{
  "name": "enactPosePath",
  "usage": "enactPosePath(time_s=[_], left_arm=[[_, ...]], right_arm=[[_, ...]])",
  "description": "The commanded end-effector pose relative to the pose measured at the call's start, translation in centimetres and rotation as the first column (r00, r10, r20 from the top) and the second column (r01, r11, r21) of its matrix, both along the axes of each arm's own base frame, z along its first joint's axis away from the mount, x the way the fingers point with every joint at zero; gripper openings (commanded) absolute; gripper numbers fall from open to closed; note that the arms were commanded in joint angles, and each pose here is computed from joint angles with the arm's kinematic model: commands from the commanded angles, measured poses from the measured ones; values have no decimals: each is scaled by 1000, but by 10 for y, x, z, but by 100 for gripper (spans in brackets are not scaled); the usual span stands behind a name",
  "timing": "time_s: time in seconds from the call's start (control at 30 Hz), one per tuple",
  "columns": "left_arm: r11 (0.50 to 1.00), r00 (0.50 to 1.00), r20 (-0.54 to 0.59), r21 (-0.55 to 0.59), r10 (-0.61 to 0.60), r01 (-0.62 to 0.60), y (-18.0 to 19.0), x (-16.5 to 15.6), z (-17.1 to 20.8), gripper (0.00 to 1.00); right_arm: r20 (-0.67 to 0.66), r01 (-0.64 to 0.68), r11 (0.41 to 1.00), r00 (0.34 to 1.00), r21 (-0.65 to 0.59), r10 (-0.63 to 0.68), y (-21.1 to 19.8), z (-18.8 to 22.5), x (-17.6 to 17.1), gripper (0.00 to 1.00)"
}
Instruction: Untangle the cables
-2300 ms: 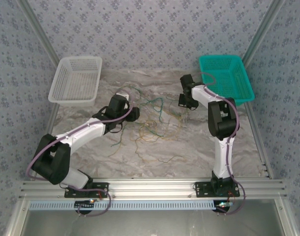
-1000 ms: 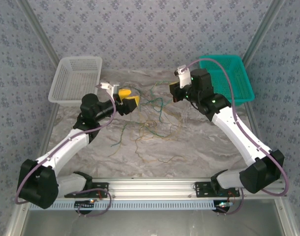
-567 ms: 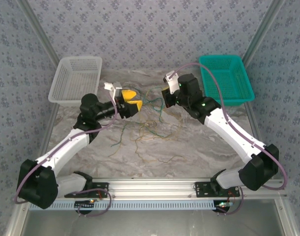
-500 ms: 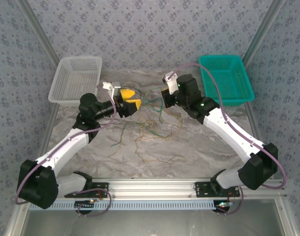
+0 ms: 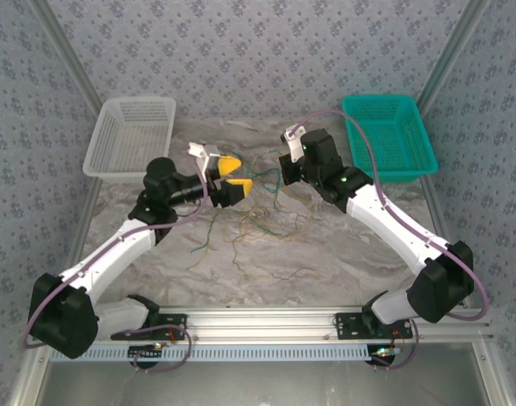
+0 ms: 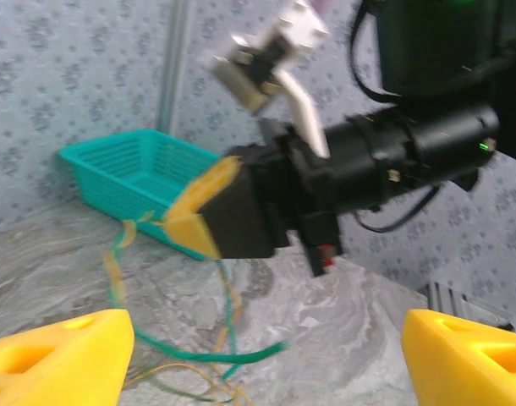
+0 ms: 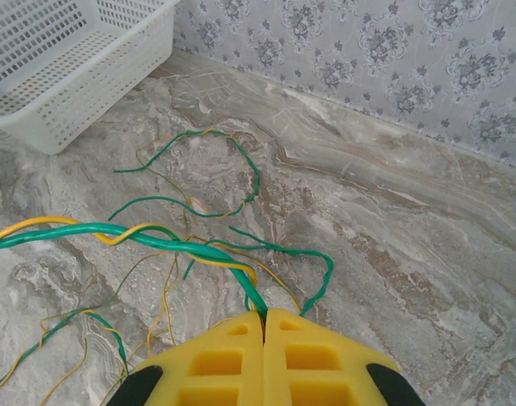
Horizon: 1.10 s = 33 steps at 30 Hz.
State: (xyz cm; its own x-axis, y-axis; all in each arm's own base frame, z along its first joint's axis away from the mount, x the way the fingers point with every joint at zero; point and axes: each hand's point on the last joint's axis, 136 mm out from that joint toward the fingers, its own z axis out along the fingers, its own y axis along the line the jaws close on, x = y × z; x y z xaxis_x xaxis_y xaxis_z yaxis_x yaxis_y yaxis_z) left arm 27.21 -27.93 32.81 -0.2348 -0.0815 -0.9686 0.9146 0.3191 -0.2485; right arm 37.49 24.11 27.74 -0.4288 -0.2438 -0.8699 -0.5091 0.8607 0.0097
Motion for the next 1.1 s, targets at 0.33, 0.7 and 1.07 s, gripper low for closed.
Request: enactPosePath(time_s=[0.33,0.7,1.07], left_arm=[[974,972,87,51,217,-222,9,32,-8,36],[943,946,68,79,318,-322,25,41,-15,0],[935,934,55,-10,354,-354,47,38,-6,0]], right_arm=[[-38,-78,995,996,62,80,17,-6,-11,0],[-29,-107,990,993,96,111,17,-6,-19,0],[-91,-86,970,990,226,108,2,-6,-13,0]])
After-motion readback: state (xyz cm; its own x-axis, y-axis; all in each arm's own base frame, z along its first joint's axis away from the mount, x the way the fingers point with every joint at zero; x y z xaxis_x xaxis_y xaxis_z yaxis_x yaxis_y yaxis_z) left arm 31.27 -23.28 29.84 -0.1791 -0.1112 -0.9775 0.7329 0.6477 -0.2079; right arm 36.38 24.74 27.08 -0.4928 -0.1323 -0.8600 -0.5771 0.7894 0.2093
